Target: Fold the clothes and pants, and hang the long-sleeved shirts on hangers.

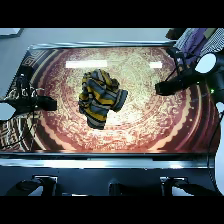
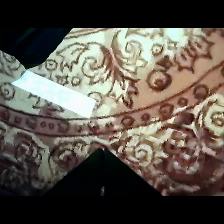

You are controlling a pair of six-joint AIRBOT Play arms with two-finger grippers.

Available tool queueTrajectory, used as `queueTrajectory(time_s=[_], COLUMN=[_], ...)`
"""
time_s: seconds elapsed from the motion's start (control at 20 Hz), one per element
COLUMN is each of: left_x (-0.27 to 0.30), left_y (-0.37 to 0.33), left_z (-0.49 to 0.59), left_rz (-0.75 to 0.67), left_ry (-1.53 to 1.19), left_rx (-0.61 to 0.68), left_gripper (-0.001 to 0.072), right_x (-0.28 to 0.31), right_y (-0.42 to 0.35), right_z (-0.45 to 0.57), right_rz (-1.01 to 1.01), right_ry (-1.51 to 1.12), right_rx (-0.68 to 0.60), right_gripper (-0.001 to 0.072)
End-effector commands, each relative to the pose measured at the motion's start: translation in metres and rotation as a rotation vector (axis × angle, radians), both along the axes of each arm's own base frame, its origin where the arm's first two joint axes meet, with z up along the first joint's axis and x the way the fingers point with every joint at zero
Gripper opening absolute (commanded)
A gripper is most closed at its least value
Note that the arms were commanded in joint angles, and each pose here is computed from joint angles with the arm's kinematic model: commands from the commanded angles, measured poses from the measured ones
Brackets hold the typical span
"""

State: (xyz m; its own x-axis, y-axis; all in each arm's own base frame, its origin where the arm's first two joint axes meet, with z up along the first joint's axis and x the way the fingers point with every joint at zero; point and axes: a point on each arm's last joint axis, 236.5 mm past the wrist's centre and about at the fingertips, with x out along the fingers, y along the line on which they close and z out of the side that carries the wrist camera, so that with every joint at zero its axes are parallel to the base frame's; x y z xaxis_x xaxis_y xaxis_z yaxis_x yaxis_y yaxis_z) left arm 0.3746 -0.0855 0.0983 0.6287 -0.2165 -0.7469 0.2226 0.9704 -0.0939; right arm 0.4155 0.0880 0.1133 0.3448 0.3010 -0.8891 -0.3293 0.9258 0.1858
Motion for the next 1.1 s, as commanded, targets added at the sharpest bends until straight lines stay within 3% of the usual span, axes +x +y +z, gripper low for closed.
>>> queueTrajectory(time_s=[0.0, 0.15, 0.2, 0.25, 0.3, 0.35, 0.45, 0.65, 1.05], left_x=[0.0, 0.0, 0.0, 0.001, 0.001, 0.002, 0.011, 0.025, 0.041], left_y=[0.0, 0.0, 0.0, 0.002, 0.004, 0.007, 0.013, 0.029, 0.036], left_z=[0.0, 0.0, 0.0, -0.001, -0.002, -0.002, -0.003, -0.032, -0.08], left_rz=[0.0, -0.001, -0.001, 0.0, 0.011, 0.013, 0.043, 0.235, 0.424], left_ry=[0.0, 0.0, 0.0, -0.002, 0.001, -0.003, -0.022, 0.066, 0.236], left_rx=[0.0, 0.001, 0.001, 0.01, 0.015, 0.029, 0.04, -0.073, -0.337], left_gripper=[0.0031, 0.0034, 0.01, 0.0413, 0.072, 0.072, 0.072, 0.072, 0.072], right_x=[0.012, 0.024, 0.023, 0.027, 0.033, 0.035, 0.023, 0.032, 0.07], right_y=[0.001, 0.002, 0.001, -0.004, -0.009, -0.007, 0.029, 0.103, 0.163], right_z=[0.005, 0.011, 0.01, 0.007, -0.004, -0.027, -0.08, -0.142, -0.199], right_rz=[-0.014, -0.03, -0.04, -0.081, -0.174, -0.225, -0.223, -0.25, -0.368], right_ry=[-0.051, -0.107, -0.099, -0.096, -0.065, -0.011, 0.181, 0.401, 0.355], right_rx=[0.007, 0.019, 0.021, 0.017, 0.033, 0.057, 0.201, 0.508, 0.618], right_gripper=[0.0034, 0.0036, 0.0089, 0.0234, 0.0553, 0.0697, 0.0696, 0.0695, 0.0673])
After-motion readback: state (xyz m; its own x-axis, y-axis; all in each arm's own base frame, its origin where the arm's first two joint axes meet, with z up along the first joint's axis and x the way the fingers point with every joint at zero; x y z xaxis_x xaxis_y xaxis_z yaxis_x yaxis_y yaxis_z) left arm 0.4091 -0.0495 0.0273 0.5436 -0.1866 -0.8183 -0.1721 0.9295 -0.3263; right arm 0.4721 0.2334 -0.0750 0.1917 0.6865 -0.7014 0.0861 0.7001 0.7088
